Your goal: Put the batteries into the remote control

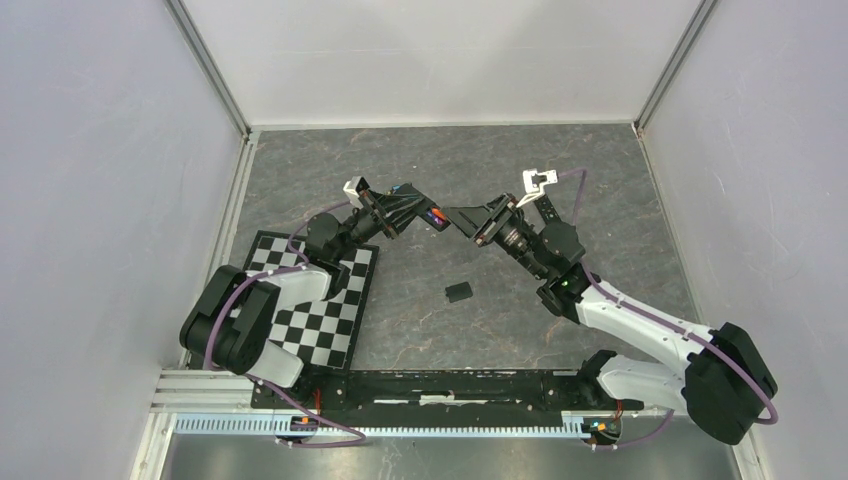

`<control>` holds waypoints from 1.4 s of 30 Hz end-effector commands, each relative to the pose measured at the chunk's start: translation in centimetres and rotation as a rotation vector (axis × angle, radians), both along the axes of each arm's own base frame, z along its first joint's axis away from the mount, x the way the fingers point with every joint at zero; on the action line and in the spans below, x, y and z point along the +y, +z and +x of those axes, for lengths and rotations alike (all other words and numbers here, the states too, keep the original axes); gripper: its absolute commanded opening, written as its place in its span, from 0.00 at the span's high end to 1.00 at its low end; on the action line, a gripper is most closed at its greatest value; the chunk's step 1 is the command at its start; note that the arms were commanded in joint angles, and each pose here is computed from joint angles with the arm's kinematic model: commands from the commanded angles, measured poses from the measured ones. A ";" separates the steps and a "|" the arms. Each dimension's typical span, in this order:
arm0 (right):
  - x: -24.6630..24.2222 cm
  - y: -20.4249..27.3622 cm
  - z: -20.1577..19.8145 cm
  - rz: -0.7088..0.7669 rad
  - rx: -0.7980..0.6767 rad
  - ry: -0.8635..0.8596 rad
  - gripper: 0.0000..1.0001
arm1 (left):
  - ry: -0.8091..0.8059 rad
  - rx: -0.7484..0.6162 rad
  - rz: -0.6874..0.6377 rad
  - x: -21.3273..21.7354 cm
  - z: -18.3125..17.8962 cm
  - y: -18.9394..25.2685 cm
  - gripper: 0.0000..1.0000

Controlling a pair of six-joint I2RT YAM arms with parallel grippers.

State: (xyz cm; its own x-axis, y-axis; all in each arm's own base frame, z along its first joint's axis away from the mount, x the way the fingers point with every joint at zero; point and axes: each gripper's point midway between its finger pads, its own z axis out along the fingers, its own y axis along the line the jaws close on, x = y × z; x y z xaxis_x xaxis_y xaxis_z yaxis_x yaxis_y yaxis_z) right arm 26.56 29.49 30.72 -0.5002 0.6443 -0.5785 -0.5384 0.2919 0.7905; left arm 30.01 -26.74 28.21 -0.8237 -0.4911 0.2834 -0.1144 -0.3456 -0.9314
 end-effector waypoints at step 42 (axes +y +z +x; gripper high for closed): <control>-2.0 -4.5 1.1 -0.437 -0.027 -0.027 0.19 | 0.079 -0.531 0.597 0.2 -1.5 1.9 0.98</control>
State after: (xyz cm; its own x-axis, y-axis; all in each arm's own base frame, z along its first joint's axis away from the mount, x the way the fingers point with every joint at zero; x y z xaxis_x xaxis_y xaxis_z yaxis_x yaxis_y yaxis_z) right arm 27.78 28.60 25.33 -0.5302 0.3816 -0.7571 -0.4890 0.5918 0.6408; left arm 29.26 -27.07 28.40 -0.8027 -0.5420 -0.2489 0.2432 0.0837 -0.9664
